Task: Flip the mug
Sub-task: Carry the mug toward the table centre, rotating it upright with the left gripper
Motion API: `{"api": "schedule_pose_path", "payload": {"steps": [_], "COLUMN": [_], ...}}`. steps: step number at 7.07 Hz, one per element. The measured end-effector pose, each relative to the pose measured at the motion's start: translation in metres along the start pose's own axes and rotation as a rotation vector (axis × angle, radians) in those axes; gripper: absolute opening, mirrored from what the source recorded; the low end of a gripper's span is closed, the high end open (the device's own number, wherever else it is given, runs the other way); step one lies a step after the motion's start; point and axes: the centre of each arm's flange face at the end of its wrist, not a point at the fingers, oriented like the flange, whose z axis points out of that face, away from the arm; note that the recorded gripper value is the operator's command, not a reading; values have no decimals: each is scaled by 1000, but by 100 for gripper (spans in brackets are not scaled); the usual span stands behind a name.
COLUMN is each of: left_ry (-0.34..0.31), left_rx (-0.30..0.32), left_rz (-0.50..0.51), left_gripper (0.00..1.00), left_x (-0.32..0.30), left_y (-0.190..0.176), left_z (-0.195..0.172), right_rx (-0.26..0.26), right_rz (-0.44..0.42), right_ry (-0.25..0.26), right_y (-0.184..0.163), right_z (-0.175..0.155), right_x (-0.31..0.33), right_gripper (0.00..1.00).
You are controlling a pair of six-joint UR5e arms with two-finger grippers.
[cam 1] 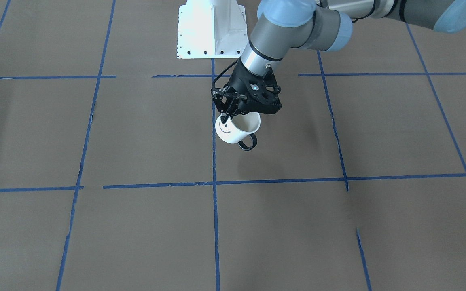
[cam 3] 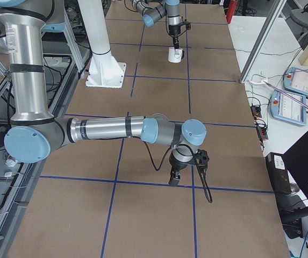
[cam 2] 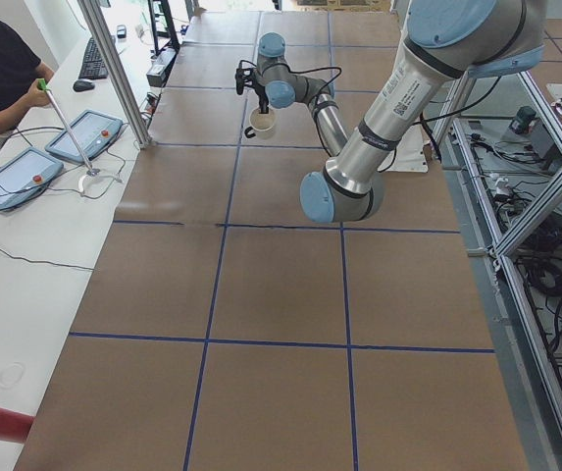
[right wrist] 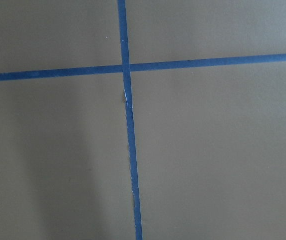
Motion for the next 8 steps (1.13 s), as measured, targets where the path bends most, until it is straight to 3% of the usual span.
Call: {"api": "schedule_pose_path", "payload": {"steps": [2,4,6,8], "left_ry": [-163,-276,-340,-355], "left_rx": [17,22,11,-8], "left_rz": [48,96,150,171], "left_gripper": [0,0,0,0], "left_x": [59,80,78,75], "left_y": [12,29,46,62], "left_z": [40,71,88,100], "right_rx": [0,0,0,0], "right_rz": [0,0,0,0], "right_ry": [0,0,0,0], "right_y": [0,0,0,0], "right_z": [0,0,0,0], "right_x": [0,0,0,0], "right_gripper": [100,100,100,100]}}
